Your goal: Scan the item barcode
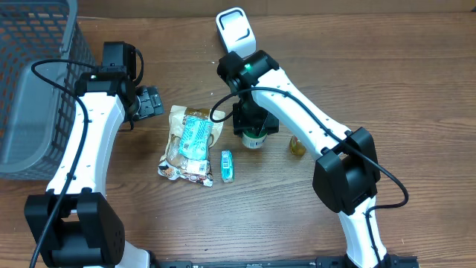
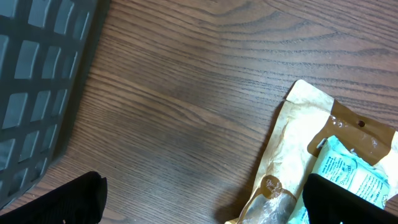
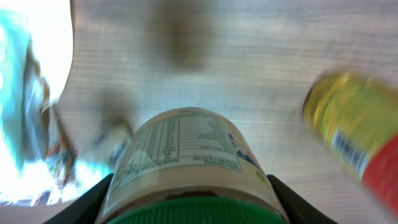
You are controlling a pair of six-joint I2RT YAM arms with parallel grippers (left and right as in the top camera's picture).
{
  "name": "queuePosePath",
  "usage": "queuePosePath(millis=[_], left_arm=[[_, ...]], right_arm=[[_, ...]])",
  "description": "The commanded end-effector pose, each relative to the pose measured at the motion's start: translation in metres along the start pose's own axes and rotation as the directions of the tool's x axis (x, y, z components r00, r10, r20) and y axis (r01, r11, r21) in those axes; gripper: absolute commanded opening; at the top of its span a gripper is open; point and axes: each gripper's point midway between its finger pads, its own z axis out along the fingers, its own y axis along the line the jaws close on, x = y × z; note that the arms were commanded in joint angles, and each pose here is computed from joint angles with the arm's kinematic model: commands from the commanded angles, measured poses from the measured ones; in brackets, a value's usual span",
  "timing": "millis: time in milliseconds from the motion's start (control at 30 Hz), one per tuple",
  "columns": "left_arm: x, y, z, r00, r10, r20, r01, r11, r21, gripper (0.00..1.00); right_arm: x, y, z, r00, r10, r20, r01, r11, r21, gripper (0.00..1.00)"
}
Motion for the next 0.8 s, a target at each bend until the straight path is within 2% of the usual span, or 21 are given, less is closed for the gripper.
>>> queuePosePath(millis=[0, 67, 100, 133, 167, 267, 333, 500, 667, 767], left_arm=[[-0.006, -0.001, -0.005, 1.0, 0.016, 0.023, -0.016, 1.0, 0.005, 1.0], [-0.006, -0.001, -0.005, 1.0, 0.016, 0.023, -0.016, 1.0, 0.005, 1.0], [-0.006, -0.001, -0.005, 1.0, 0.015, 0.023, -0.015, 1.0, 0.005, 1.0], [-0.006, -0.001, -0.005, 1.0, 0.016, 0.023, -0.016, 1.0, 0.005, 1.0], [-0.006, -0.001, -0.005, 1.0, 0.015, 0.023, -0.015, 1.0, 0.005, 1.0], [-0.006, -0.001, -0.005, 1.0, 0.015, 0.023, -0.015, 1.0, 0.005, 0.99], [-0.006, -0.001, -0.005, 1.0, 0.016, 0.023, -0.016, 1.0, 0.005, 1.0], [-0.006, -0.001, -0.005, 1.0, 0.015, 0.023, -0.015, 1.0, 0.005, 0.99], [-0.006, -0.001, -0.005, 1.0, 0.016, 0.023, -0.016, 1.0, 0.005, 1.0], [-0.006, -0.001, -0.005, 1.0, 0.016, 0.023, -0.016, 1.0, 0.005, 1.0]], right_arm=[[0.025, 0.018, -0.022, 0.996, 0.001, -0.091, -0.014, 0.99, -0.14, 0.5], [0.039, 0.017, -0.024, 0.988, 0.004, -0.157, -0.027, 0.989, -0.142, 0.5], [0.04, 0.019, -0.024, 0.986, -0.001, -0.164, -0.025, 0.987, -0.156, 0.26], [0.042, 0.021, -0.024, 0.985, -0.003, -0.175, -0.027, 0.985, -0.169, 0.15], [0.044, 0.024, -0.025, 0.982, -0.005, -0.187, -0.031, 0.982, -0.187, 0.1], [0.051, 0.035, -0.029, 0.974, -0.014, -0.227, -0.044, 0.968, -0.247, 0.1], [0.057, 0.043, -0.033, 0.965, -0.024, -0.261, -0.056, 0.953, -0.297, 0.05], [0.067, 0.06, -0.043, 0.945, -0.055, -0.323, -0.082, 0.916, -0.393, 0.04], [0.078, 0.078, -0.058, 0.923, -0.232, -0.306, 0.025, 0.831, -0.556, 0.04], [0.081, 0.082, -0.063, 0.916, -0.279, -0.287, 0.058, 0.801, -0.596, 0.04]])
